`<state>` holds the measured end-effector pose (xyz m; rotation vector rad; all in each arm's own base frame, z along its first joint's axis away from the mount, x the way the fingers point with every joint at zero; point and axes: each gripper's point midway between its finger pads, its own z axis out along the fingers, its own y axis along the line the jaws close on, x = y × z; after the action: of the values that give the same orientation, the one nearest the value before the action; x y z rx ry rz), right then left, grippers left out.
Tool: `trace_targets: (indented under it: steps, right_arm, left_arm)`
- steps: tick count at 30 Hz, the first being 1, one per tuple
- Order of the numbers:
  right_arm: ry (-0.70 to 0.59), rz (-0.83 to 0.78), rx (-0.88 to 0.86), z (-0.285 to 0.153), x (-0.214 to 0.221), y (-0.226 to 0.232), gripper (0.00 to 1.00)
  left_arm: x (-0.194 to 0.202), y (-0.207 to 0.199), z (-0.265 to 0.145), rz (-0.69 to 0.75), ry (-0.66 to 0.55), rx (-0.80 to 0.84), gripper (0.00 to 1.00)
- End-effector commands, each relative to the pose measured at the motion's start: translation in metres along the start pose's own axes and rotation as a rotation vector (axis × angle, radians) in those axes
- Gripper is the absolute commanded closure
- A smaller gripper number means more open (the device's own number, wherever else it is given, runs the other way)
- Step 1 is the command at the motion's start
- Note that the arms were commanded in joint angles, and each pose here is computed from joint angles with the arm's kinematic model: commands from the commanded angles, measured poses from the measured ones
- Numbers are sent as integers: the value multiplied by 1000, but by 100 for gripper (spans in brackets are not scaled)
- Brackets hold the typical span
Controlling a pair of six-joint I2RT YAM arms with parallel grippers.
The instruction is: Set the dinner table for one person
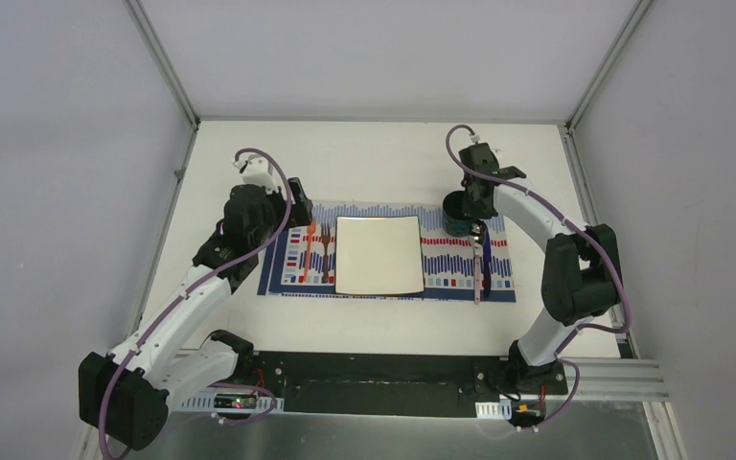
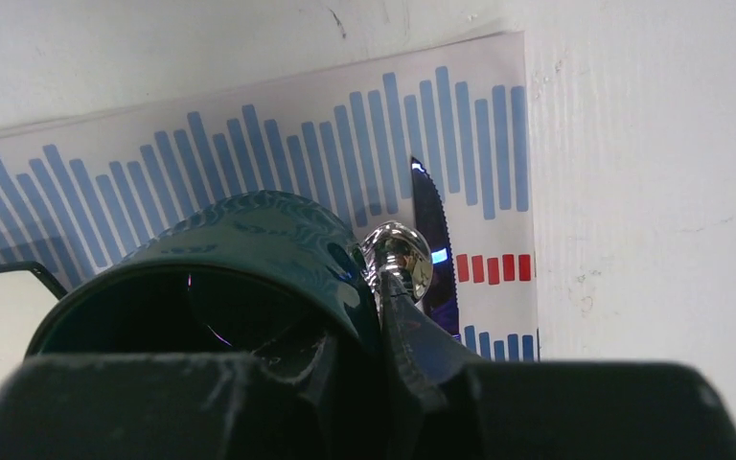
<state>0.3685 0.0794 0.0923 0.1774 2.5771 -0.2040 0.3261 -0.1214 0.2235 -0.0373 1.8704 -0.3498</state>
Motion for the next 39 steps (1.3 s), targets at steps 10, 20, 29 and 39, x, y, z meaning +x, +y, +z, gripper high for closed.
trace_targets:
  steps: [10,20,29,39]
  right_arm:
    - [-115,61,-88,2,-29,37,100]
    - [-89,45,-86,22,-22,50,100]
    - [-70,37,-70,26,-17,49,100]
    - [-63,37,-42,16,-10,39,57]
  left_arm:
    - [-13,-9,-7,-18,-47,35,1]
    - [-15,-8,-7,-10,-50,28,1]
    - [-16,-7,-5,-3,-46,24,1]
    - [-16,-9,-4,-1,-45,30,1]
